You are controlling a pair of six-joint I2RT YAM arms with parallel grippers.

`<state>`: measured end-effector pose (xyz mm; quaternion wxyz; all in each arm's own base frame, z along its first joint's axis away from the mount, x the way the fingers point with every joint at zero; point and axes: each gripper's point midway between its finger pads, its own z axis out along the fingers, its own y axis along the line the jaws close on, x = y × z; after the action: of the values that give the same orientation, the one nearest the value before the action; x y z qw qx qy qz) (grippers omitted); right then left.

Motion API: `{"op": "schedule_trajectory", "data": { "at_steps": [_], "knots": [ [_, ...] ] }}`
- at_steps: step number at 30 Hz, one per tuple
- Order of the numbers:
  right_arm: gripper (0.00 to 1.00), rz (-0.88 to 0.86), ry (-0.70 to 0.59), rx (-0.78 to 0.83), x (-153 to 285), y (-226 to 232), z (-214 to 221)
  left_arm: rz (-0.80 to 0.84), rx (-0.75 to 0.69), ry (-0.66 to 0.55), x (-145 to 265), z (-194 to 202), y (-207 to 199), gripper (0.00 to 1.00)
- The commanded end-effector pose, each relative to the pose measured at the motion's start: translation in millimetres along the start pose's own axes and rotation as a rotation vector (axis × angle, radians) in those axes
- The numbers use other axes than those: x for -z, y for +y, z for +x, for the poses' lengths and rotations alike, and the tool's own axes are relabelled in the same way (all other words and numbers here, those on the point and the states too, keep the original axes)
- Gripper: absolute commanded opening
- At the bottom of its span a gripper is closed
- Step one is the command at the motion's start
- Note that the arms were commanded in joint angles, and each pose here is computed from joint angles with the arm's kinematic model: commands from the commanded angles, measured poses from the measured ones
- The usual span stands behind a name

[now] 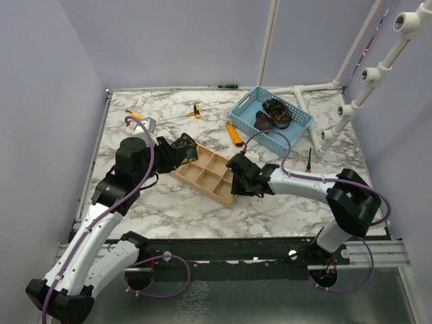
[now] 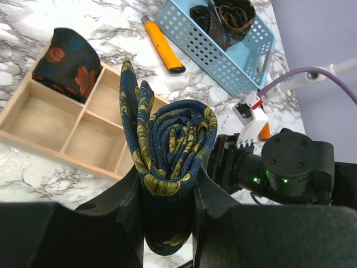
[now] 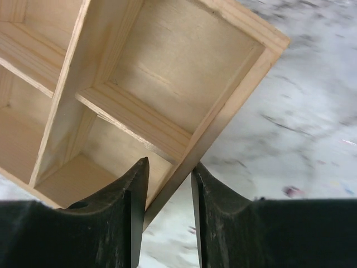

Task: Roll the ties
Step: Move the storage box to the center of the board.

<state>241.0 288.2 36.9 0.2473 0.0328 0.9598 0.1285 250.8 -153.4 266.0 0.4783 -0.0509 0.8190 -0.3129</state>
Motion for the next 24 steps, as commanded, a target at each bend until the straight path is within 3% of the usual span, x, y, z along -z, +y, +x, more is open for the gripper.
{"op": "schedule_trajectory", "data": {
  "at_steps": [1,4,7,12,18,24],
  "knots": [
    [0.37,0.195,0.075,0.184,23,-75,25,0.092,-0.023,0.059,-1,12,-13,0.0],
    [0.37,0.264,0.103,0.208,39,-106,28,0.167,-0.042,0.129,-2,27,-22,0.0],
    [0.41,0.304,0.111,0.112,55,-136,25,0.254,-0.053,0.18,0,38,-33,0.0],
    [0.53,0.281,-0.031,-0.116,76,-172,-5,0.378,-0.047,0.273,5,58,-48,0.0],
    [0.61,0.129,-0.142,-0.096,99,-143,-28,0.447,-0.041,0.327,9,72,-53,0.0],
    [0.63,-0.083,-0.166,0.013,115,-93,-27,0.445,-0.006,0.285,5,67,-55,0.0]
  ]
}}
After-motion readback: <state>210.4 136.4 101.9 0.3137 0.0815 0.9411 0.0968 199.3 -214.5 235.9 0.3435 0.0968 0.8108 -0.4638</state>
